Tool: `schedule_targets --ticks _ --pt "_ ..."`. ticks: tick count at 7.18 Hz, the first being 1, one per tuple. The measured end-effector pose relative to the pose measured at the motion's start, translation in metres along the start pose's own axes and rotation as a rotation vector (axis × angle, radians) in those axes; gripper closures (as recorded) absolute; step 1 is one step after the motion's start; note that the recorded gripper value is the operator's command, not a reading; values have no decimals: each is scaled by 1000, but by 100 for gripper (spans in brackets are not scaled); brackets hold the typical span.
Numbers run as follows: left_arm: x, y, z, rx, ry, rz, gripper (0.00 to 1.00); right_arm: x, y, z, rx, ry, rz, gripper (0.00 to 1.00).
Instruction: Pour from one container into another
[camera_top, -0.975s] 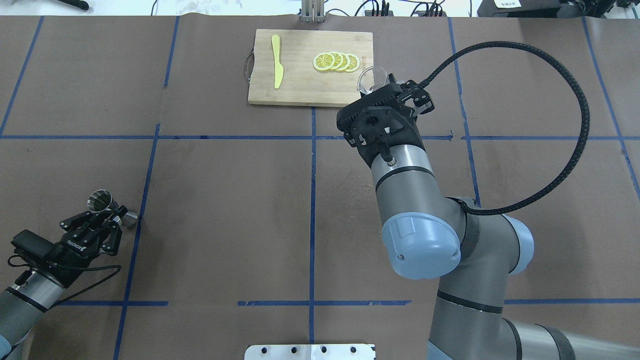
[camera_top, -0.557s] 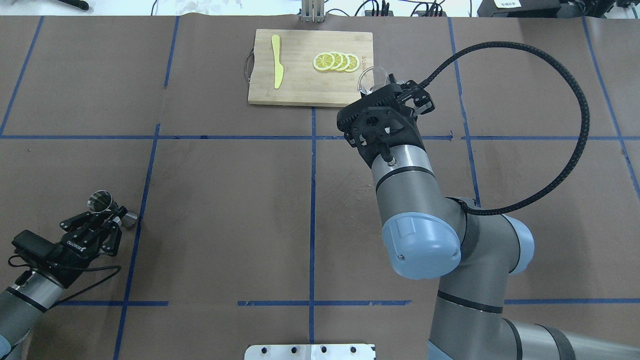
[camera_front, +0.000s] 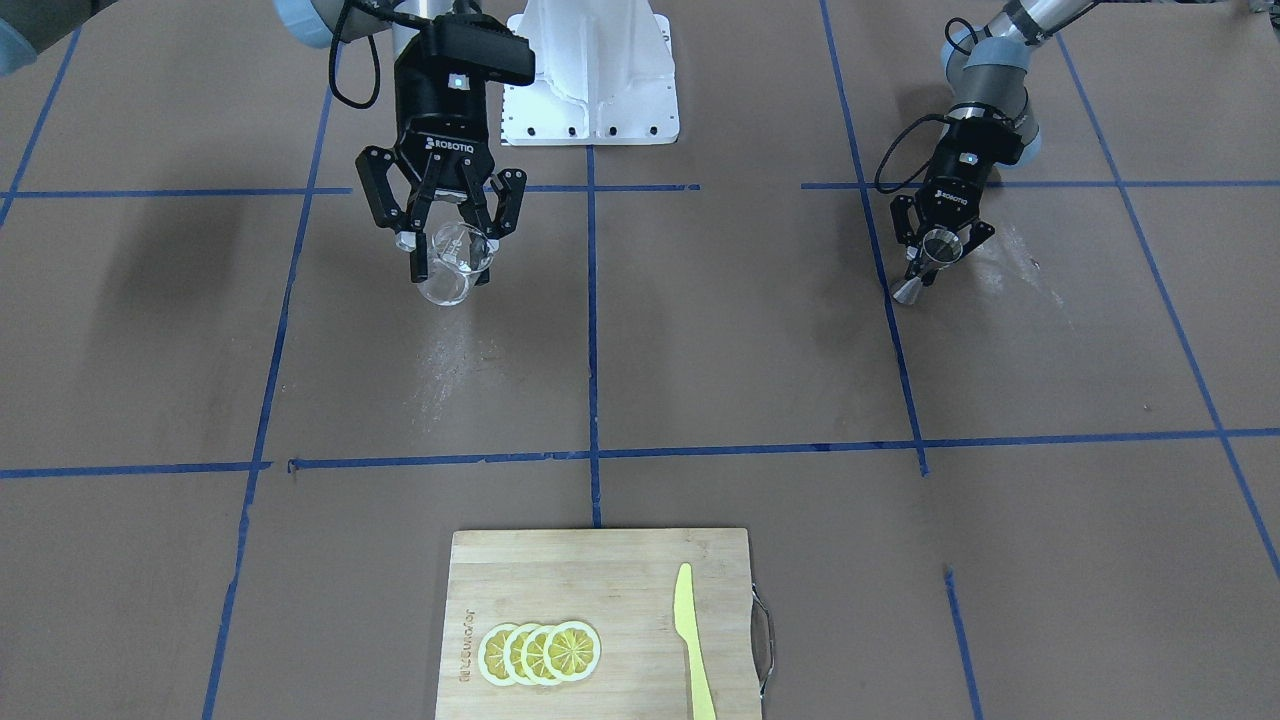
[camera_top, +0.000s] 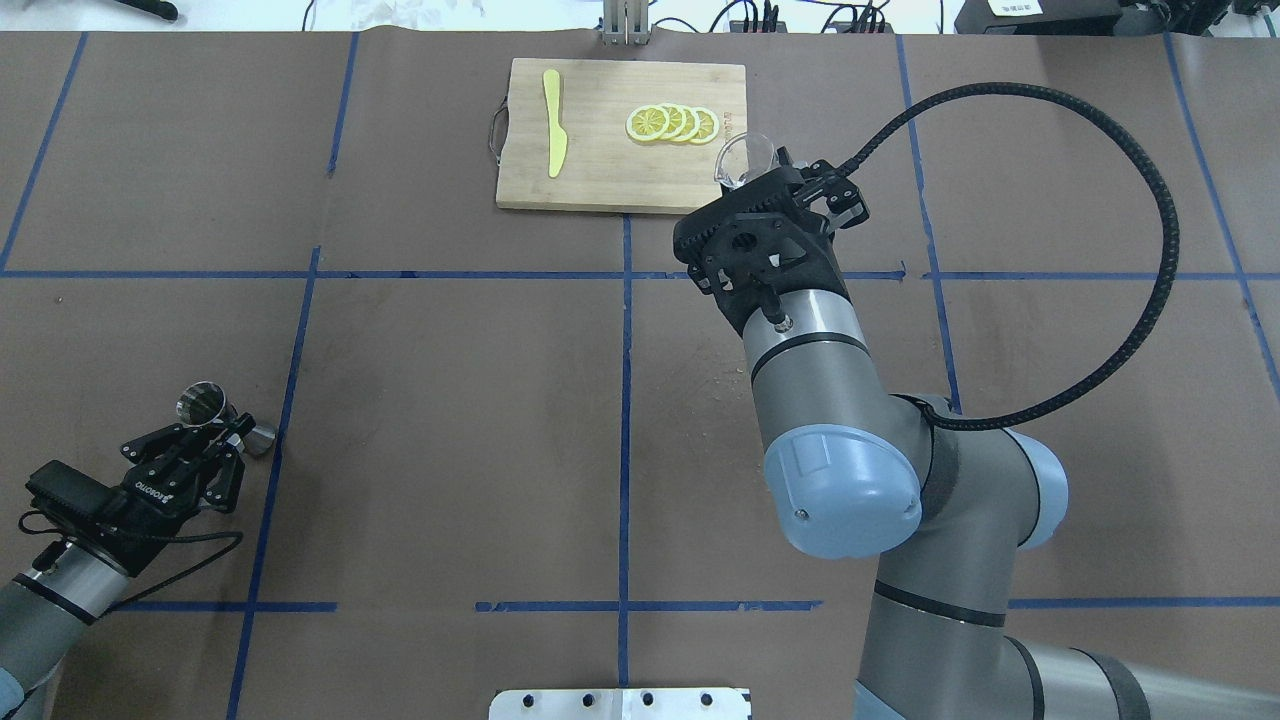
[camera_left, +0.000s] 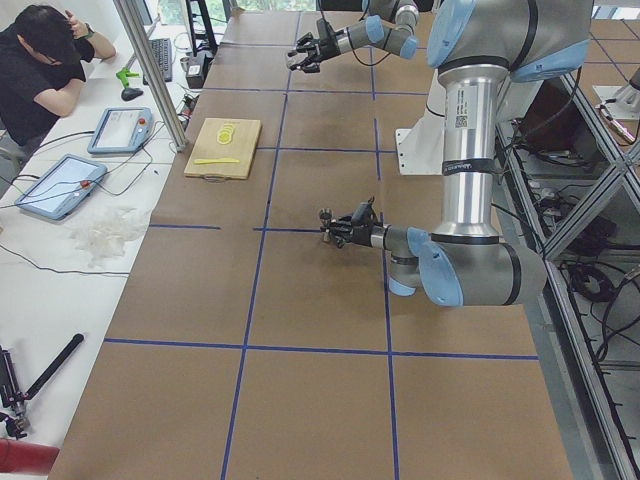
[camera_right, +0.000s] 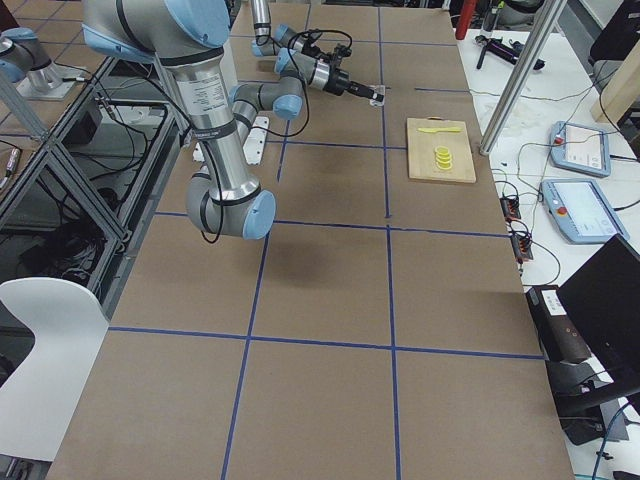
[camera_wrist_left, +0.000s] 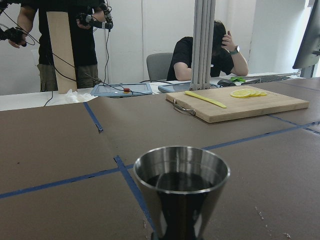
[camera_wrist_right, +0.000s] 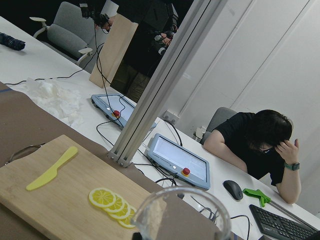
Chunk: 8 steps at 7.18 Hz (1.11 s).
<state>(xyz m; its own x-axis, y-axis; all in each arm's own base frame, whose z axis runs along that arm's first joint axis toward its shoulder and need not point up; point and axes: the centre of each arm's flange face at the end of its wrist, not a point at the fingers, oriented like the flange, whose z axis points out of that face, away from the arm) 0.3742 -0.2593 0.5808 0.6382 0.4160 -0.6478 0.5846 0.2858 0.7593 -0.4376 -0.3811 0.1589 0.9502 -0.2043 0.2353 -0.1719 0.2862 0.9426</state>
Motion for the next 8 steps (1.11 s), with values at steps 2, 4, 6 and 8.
schedule_targets --ticks 2,4,6,8 --pt "2 1 1 0 1 -1 65 0 0 0 0 0 0 100" --pt "1 2 2 -1 0 1 62 0 0 0 0 0 0 100" --pt "0 3 1 -2 -1 5 60 0 0 0 0 0 0 100" --pt "0 3 1 -3 -2 5 1 0 0 0 0 0 0 100"
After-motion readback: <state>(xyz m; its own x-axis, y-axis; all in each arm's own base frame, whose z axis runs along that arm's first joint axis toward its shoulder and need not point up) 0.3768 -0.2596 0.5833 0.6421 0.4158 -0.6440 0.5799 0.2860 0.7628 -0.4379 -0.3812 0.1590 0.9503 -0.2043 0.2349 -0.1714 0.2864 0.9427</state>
